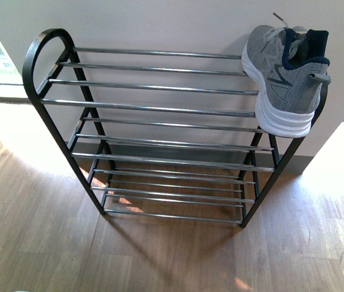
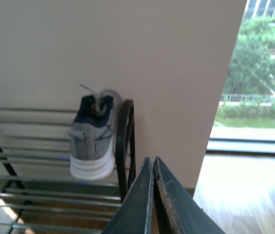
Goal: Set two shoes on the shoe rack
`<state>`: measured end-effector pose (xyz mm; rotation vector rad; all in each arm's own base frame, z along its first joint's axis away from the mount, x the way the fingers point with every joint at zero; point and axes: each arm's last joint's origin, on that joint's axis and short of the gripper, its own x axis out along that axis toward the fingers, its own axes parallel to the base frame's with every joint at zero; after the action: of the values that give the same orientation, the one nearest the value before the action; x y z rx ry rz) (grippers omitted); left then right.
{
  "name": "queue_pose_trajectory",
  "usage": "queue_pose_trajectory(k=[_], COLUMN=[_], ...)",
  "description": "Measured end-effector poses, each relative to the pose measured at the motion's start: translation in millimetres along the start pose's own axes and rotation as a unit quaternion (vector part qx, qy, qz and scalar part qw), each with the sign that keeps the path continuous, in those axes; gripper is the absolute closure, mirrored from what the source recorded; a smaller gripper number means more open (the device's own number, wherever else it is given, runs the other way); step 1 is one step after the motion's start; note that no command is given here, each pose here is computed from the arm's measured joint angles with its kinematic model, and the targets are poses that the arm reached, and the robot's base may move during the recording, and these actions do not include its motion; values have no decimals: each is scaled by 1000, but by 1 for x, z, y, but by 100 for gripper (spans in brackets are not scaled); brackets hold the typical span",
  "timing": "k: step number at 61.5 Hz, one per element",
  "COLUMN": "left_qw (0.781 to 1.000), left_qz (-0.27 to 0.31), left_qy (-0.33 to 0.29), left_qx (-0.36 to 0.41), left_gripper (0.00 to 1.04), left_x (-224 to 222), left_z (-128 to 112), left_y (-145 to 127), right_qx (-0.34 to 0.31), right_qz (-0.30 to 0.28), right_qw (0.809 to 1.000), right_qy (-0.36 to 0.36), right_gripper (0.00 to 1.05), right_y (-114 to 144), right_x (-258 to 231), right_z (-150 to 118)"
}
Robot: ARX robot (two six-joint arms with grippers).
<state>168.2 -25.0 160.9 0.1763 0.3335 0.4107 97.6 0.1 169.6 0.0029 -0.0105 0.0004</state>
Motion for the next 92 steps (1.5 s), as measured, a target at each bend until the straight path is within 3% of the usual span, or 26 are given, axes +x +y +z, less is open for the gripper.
queue_pose_trajectory(k=[22,57,79,85,92], left_qw=[1000,1000,1000,988,957], left_qz=[-1,4,-3,-70,-123], left_qy=[0,0,-1,-37,3], left_qx=[0,0,-6,-135,-264], left_gripper=[99,99,99,99,99], left_x=[0,0,0,10,29], left_z=[0,0,0,0,10], left_y=[0,0,0,-5,-19], right_qx=[0,0,0,0,0], right_qz=[0,1,-1,-1,0], right_qw=[1000,1000,1000,1000,1000], right_qy=[-2,-2,-2,-2,-2], right_gripper=[102,8,9,9,9], right_y=[0,0,0,0,0], right_x=[-1,-1,-1,-1,-1], right_z=[0,0,0,0,0])
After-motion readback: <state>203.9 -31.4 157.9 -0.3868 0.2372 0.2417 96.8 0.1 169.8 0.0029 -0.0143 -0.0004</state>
